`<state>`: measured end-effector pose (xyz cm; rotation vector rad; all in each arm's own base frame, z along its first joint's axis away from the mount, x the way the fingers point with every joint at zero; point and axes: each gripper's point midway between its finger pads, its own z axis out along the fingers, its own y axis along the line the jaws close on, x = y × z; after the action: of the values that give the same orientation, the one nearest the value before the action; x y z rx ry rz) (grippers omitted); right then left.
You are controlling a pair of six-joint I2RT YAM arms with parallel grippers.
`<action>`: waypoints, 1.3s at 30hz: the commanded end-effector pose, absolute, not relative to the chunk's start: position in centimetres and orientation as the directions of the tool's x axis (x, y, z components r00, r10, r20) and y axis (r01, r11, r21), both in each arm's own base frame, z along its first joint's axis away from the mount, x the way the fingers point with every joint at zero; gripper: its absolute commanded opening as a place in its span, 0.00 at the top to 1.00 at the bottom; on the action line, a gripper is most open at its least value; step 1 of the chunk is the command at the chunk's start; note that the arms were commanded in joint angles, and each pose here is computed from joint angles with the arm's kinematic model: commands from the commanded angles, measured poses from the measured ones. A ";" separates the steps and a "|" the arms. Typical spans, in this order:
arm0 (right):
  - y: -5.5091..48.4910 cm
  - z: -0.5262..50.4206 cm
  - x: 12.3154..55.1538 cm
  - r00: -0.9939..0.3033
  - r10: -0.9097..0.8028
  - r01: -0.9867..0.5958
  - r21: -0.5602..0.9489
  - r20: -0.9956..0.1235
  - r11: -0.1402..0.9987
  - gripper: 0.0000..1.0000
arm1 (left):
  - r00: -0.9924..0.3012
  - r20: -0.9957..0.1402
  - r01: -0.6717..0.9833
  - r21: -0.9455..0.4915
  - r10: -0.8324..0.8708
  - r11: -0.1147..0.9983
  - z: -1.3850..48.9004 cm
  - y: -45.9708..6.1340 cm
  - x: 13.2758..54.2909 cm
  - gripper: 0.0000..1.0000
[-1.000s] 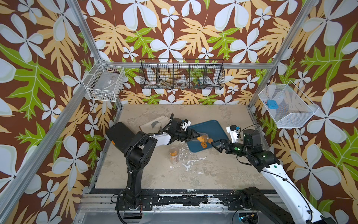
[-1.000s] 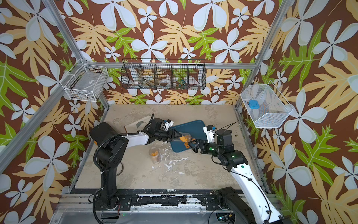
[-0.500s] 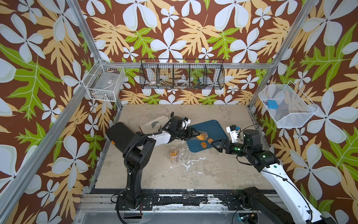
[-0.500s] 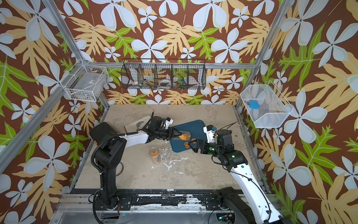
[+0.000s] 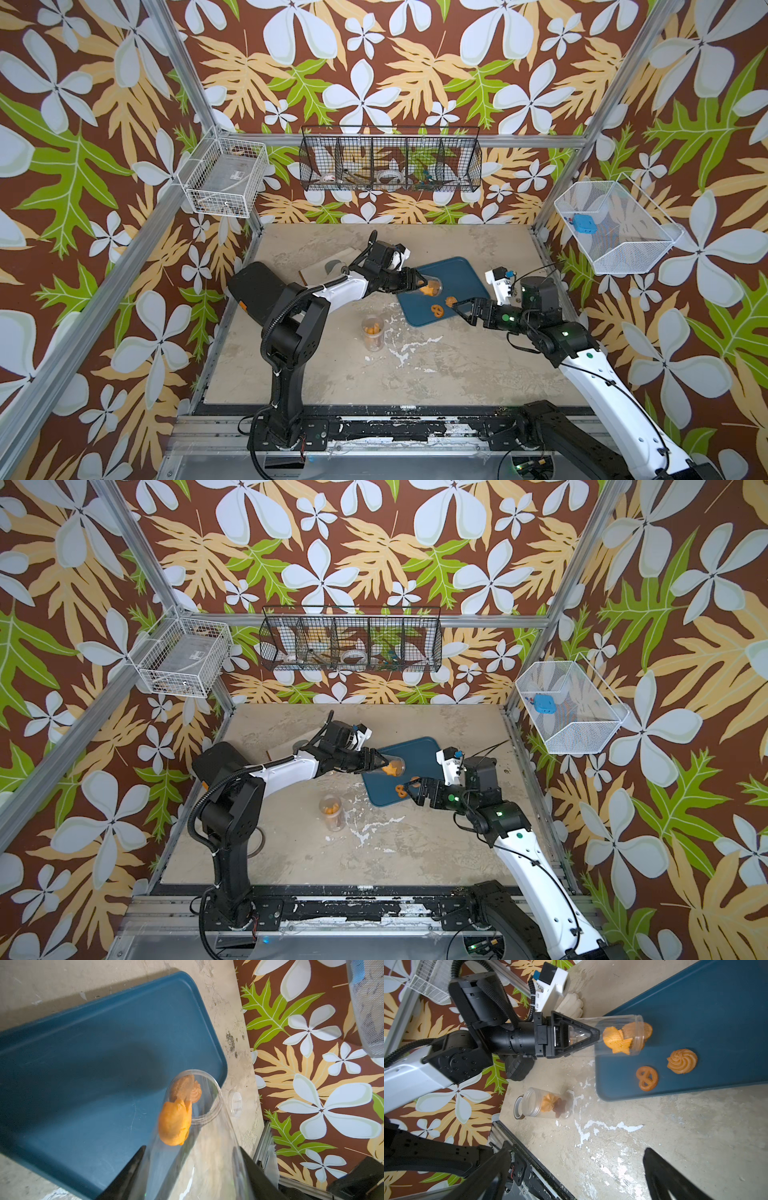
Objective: Pour the cookies out of the jar
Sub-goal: Pour the cookies in the jar onto the tray.
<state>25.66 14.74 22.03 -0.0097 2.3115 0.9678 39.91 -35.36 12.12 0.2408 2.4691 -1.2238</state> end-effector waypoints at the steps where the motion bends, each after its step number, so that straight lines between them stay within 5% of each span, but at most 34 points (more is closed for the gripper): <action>1: 12.3 20.2 26.5 -0.805 0.234 -0.121 0.538 -0.545 0.834 0.00 | -0.906 -0.423 0.337 -0.701 0.013 0.628 12.2 -35.1 39.8 0.61; 21: 13.1 18.9 27.2 -0.843 0.225 -0.105 0.561 -0.488 0.821 0.00 | -0.892 -0.443 0.376 -0.614 0.091 0.694 11.9 -35.2 40.0 0.61; 25: 13.1 18.7 27.1 -0.845 0.222 -0.107 0.561 -0.487 0.821 0.00 | -0.901 -0.428 0.377 -0.682 0.076 0.627 12.7 -36.1 39.5 0.61; 29: 13.3 18.5 27.1 -0.850 0.221 -0.107 0.567 -0.479 0.816 0.00 | -0.885 -0.447 0.400 -0.589 0.129 0.703 11.8 -35.8 39.6 0.61; 39: 13.5 18.0 27.3 -0.856 0.214 -0.112 0.573 -0.471 0.812 0.00 | -0.911 -0.411 0.329 -0.672 0.034 0.663 12.0 -34.7 40.0 0.61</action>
<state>26.95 13.28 17.65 0.0884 2.4859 0.8115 39.56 -34.84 11.16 0.3327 2.5497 -1.0785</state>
